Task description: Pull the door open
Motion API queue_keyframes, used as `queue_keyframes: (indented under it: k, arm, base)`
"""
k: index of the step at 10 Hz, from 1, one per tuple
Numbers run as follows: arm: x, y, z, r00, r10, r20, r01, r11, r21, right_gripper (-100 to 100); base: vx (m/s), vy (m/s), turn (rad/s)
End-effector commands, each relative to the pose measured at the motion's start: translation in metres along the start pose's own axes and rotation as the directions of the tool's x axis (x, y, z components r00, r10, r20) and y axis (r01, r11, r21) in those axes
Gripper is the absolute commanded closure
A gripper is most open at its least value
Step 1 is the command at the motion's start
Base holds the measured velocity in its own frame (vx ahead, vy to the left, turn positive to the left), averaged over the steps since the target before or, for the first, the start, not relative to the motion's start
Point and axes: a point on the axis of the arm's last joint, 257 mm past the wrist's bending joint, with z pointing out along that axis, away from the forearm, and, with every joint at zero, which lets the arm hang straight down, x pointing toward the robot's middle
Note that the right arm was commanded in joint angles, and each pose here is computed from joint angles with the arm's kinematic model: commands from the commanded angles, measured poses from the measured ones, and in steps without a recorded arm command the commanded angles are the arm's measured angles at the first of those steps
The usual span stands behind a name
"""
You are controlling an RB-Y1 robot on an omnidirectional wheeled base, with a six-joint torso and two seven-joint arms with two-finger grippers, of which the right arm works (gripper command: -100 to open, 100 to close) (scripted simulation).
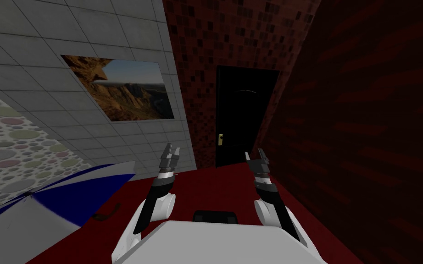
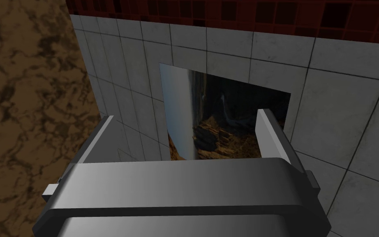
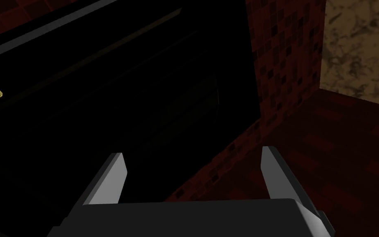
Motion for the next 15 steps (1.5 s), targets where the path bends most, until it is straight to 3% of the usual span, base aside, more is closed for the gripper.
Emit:
queue_keyframes:
  k: [1,6,10,11,14,15]
  arm:
    - [-0.008,-0.010,-0.0037,0.999,0.050,0.013,-0.051,0.998,0.024,-100]
    - [-0.027,-0.031,-0.0125,0.982,0.177,0.059,-0.181,0.981,0.076,-100]
    - [-0.046,-0.053,-0.0231,0.949,0.290,0.120,-0.304,0.946,0.115,-100]
    - [-0.046,-0.053,-0.0231,0.947,0.298,0.121,-0.311,0.943,0.114,-100]
    - [-0.061,-0.068,-0.0321,0.909,0.378,0.174,-0.401,0.906,0.131,-100]
    - [-0.061,-0.068,-0.0321,0.907,0.383,0.175,-0.407,0.904,0.130,-100]
  base:
    - [0.089,0.009,0.092]
    - [0.083,0.001,0.085]
    - [0.098,-0.002,0.109]
    - [0.073,-0.007,0.034]
    - [0.080,0.002,0.101]
    - [0.060,-0.013,0.026]
